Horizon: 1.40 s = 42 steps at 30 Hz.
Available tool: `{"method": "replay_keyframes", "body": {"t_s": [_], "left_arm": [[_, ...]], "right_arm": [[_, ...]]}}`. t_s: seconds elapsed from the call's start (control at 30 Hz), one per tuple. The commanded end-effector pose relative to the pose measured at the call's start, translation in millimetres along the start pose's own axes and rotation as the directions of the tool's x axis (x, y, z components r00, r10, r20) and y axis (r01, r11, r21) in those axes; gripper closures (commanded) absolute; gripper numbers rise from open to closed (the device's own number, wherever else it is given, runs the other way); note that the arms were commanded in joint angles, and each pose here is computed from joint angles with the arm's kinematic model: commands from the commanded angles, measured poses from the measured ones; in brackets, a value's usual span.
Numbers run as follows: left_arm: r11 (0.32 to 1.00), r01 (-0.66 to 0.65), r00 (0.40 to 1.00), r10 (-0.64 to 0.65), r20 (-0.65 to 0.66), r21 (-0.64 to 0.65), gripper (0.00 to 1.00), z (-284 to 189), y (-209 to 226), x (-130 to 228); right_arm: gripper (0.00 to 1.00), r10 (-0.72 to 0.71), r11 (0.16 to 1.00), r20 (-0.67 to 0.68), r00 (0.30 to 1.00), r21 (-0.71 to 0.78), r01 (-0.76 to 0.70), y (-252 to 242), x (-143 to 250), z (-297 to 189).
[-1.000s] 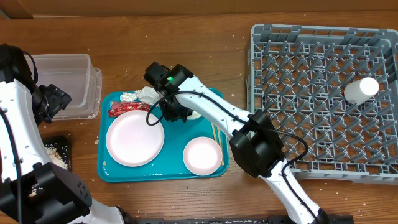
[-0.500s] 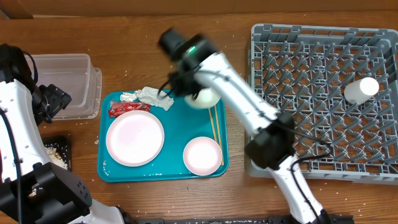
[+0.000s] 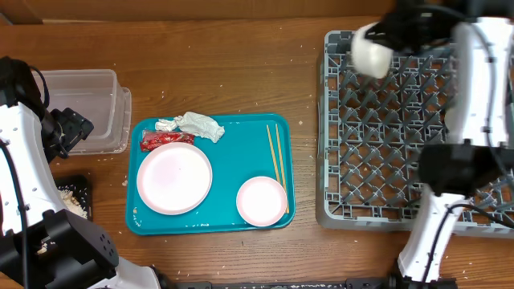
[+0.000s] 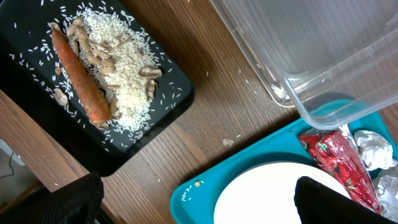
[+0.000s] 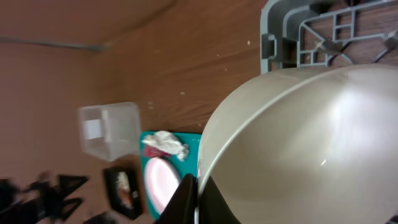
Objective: Sort waste into correct bins and load items into the dishwasher
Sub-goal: 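Lift the white bowl and set it in the dish rack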
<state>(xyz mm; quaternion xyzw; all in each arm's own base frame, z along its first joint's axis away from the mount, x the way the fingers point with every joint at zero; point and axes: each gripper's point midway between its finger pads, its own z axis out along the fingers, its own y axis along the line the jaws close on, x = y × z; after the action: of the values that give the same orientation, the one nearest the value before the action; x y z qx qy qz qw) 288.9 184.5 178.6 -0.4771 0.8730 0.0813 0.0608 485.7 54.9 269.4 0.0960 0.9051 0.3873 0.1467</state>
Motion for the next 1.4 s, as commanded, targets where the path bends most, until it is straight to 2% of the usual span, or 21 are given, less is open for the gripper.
{"method": "replay_keyframes", "body": {"t_s": [0.0, 0.2, 0.37, 0.6, 0.93, 1.03, 1.23, 1.37], "left_arm": [[1.0, 0.017, 1.0, -0.017, -0.008, 0.006, 0.0, 2, -3, 1], [1.0, 0.019, 1.0, -0.019, 0.0, 0.011, 0.0, 2, -4, -1], [1.0, 0.019, 1.0, -0.019, 0.0, 0.01, 0.0, 2, -4, -1], [0.999, 0.018, 1.0, -0.018, -0.013, 0.027, 0.0, 2, -6, 1], [0.999, 0.018, 1.0, -0.017, -0.019, 0.03, 0.0, 2, -7, 2], [0.999, 0.018, 1.0, -0.017, -0.019, 0.03, 0.0, 2, -7, 2], [0.999, 0.018, 1.0, -0.017, -0.018, 0.03, 0.0, 2, -7, 2], [0.999, 0.018, 1.0, -0.017, -0.018, 0.03, 0.0, 2, -7, 2]], "right_arm": [[0.96, -0.04, 0.971, 0.003, 0.999, -0.237, 0.04, 5, -4, -22], [0.96, 0.005, 0.906, 0.053, 0.999, -0.423, 0.018, -22, -24, -38], [0.96, 0.061, 0.873, 0.017, 0.998, -0.485, -0.046, -45, -23, -20], [0.96, 0.14, 0.865, -0.036, 0.99, -0.481, -0.14, -83, -13, 9], [0.96, 0.239, 0.856, -0.021, 0.971, -0.468, -0.22, -112, -22, 2], [0.95, 0.289, 0.872, -0.012, 0.957, -0.41, -0.268, -125, -25, 0], [0.86, 0.321, 0.885, 0.015, 0.947, -0.36, -0.295, -135, -28, -15], [0.83, 0.384, 0.902, 0.053, 0.922, -0.234, -0.362, -152, -29, -32]]}}
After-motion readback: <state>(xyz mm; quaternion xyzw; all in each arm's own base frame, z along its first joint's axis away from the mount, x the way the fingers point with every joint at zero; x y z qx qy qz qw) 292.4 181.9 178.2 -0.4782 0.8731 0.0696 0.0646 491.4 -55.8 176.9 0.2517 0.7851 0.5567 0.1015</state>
